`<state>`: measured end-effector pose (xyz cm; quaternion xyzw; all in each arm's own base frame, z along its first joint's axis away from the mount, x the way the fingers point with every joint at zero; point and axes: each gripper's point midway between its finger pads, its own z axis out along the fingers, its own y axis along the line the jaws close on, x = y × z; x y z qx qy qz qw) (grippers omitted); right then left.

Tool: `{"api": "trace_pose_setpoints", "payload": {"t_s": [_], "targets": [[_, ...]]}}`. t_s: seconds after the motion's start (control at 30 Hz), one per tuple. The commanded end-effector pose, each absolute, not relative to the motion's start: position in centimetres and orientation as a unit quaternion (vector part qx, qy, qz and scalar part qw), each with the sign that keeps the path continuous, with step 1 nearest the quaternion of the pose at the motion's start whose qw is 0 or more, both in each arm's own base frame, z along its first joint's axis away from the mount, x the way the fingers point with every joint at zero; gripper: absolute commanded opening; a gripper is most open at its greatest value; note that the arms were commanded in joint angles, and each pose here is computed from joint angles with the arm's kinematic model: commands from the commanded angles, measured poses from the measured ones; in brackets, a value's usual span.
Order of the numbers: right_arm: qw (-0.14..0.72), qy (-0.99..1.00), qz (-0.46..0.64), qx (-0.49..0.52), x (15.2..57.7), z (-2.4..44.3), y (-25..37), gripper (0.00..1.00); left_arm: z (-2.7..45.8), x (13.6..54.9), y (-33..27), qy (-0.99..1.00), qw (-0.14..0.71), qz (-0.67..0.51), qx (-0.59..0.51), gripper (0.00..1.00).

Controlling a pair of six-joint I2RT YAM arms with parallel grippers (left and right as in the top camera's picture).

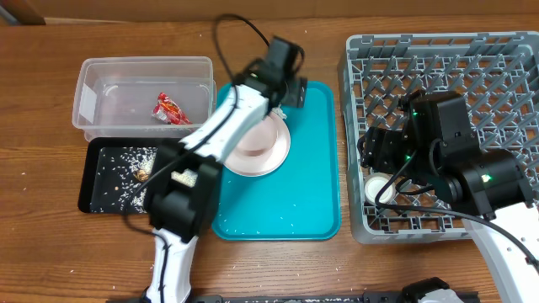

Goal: Sort waste into correct bins and load items into the dishwasher
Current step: 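Drop the red wrapper into the clear plastic bin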

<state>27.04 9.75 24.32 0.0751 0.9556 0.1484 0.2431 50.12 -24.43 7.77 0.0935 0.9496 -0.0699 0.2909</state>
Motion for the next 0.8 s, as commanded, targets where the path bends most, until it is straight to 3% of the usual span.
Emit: {"api": "trace_pose_setpoints", "payload": {"t_s": [0.0, 0.1, 0.2, 0.27, 0.57, 0.67, 0.77], "targets": [[0.254, 0.952, 0.154, 0.073, 27.2, 25.1, 9.8, 0.77, 3.4, 50.0, -23.5, 0.96, 0.262, -0.037, 0.091, 0.74], [0.254, 0.952, 0.154, 0.073, 27.2, 25.1, 9.8, 0.77, 2.4, 50.3, -23.2, 0.962, 0.257, -0.037, 0.081, 0.61], [0.254, 0.952, 0.153, 0.073, 27.2, 25.1, 9.8, 0.77, 3.1, 50.6, -22.8, 0.961, 0.262, -0.038, 0.076, 0.17], [0.255, 0.952, 0.153, 0.073, 27.3, 25.1, 9.8, 0.77, 4.5, 50.8, -22.5, 0.961, 0.266, -0.039, 0.071, 0.04], [0.254, 0.952, 0.153, 0.073, 27.2, 25.1, 9.8, 0.77, 19.8, 49.7, -15.6, 0.946, 0.32, -0.048, -0.031, 0.04], [0.256, 0.952, 0.154, 0.073, 27.3, 25.1, 9.8, 0.77, 22.2, 47.4, -10.7, 0.947, 0.309, -0.011, -0.085, 0.04], [0.259, 0.951, 0.155, 0.072, 27.4, 25.2, 9.8, 0.77, 21.7, 45.3, -6.6, 0.956, 0.265, 0.025, -0.119, 0.04]]}}
